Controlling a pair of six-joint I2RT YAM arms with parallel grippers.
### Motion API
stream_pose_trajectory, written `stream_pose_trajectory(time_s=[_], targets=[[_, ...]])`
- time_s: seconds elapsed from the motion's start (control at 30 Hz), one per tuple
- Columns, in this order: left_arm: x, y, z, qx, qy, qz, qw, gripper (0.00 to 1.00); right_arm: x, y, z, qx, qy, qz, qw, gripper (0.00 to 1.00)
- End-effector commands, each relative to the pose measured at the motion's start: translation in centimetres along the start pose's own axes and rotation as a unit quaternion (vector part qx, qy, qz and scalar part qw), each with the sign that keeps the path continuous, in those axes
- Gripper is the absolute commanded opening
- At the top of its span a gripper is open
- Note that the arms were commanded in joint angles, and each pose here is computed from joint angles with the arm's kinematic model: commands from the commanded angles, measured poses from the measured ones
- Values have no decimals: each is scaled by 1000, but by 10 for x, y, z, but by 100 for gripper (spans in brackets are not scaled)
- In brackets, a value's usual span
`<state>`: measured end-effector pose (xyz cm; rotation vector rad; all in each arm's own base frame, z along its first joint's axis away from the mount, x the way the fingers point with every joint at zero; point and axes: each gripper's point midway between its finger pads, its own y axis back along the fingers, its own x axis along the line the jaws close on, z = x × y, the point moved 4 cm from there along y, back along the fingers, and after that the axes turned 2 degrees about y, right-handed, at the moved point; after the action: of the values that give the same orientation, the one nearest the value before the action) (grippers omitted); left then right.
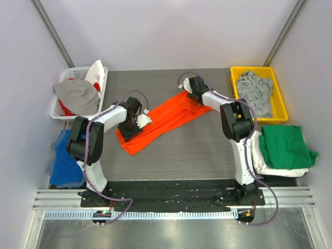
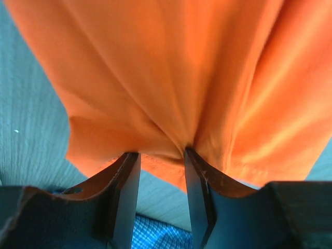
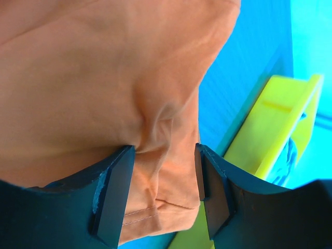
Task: Fold and stack the t-shirts
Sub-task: Fold the tshirt
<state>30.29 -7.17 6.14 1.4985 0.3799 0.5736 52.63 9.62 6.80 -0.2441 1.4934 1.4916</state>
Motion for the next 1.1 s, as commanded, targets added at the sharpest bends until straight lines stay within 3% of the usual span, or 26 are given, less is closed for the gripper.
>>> stream_pose_trajectory(time_s=[0.0, 0.23, 0.6, 1.07], targets=[[-17, 18, -18, 47, -42, -2, 998, 43, 43, -34, -11, 4, 15, 86, 996, 60], [-38, 17, 3, 53, -102, 0, 993, 43, 31, -43, 16, -43, 16, 85, 995, 60], [-48, 13, 44, 38, -141, 6, 989, 43, 32, -26, 43, -114, 58, 129, 983, 60], [-43, 57, 64, -31, -120, 44, 991, 42, -16, 76, 52, -166, 40, 82, 982, 62]])
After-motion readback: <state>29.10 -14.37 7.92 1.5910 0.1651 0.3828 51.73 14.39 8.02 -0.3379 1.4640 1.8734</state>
